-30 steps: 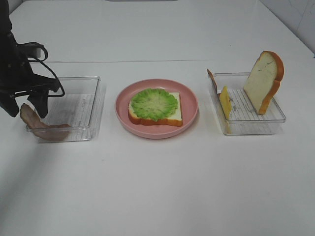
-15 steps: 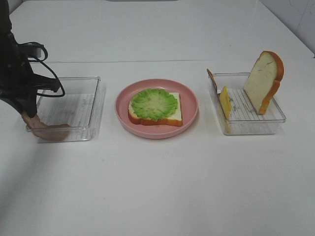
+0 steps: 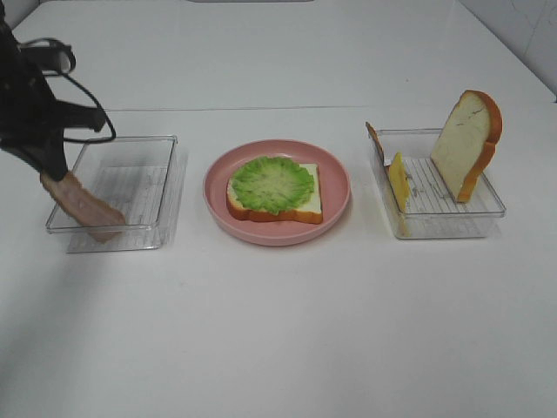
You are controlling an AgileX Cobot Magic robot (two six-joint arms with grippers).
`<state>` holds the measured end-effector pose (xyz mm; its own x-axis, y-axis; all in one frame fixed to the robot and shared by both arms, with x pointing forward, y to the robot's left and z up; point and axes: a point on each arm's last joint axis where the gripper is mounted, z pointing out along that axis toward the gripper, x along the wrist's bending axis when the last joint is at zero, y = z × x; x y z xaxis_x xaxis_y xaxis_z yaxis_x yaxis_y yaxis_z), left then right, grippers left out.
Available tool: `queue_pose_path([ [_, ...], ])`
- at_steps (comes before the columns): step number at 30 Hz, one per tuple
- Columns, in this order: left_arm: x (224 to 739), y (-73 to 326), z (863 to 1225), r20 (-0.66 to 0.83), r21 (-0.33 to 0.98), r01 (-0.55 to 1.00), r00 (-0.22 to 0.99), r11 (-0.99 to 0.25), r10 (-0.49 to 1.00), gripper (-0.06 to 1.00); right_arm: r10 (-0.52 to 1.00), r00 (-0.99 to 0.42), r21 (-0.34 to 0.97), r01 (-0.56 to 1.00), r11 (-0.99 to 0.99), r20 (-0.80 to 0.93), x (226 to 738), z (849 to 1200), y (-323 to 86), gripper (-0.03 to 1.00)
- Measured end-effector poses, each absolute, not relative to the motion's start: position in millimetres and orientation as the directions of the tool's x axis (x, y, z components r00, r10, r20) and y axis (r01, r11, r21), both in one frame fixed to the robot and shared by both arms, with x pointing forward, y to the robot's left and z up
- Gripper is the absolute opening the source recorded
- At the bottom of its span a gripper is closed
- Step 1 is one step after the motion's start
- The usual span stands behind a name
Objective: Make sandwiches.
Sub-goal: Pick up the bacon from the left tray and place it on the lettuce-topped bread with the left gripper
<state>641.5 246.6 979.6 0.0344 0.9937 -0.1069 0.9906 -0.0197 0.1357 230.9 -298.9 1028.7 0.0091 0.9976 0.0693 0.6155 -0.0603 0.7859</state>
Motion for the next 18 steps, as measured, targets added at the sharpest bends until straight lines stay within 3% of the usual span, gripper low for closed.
queue_pose_path([
  [1, 641.5, 246.6, 979.6, -0.107, 0.136, 0.991, 0.034, -0.020, 0.994, 0.00, 0.998, 0.009, 0.786, 0.615, -0.060, 0.069, 230.9, 1028.7, -298.9, 0.75],
  [3, 638.4, 235.9, 1026.8, -0.152, 0.230, 0.973, 0.064, -0.028, 0.986, 0.00, 0.998, 0.009, 0.786, 0.615, -0.060, 0.069, 230.9, 1028.7, -298.9, 0.75],
  [6, 636.3, 221.2, 1056.5, -0.178, 0.270, 0.961, 0.108, -0.057, 0.978, 0.00, 0.998, 0.009, 0.786, 0.615, -0.060, 0.069, 230.9, 1028.7, -298.9, 0.75],
  [9, 636.1, 217.0, 1064.2, -0.185, 0.280, 0.958, 0.121, -0.066, 0.975, 0.00, 0.998, 0.009, 0.786, 0.615, -0.060, 0.069, 230.9, 1028.7, -298.9, 0.75],
  [14, 634.7, 177.7, 1105.8, -0.266, 0.381, 0.918, 0.222, -0.109, 0.938, 0.00, 0.998, 0.009, 0.786, 0.615, -0.060, 0.069, 230.9, 1028.7, -298.9, 0.75],
  [18, 637.5, 159.4, 1106.5, -0.305, 0.399, 0.905, 0.281, -0.147, 0.910, 0.00, 0.998, 0.009, 0.786, 0.615, -0.060, 0.069, 230.9, 1028.7, -298.9, 0.75],
])
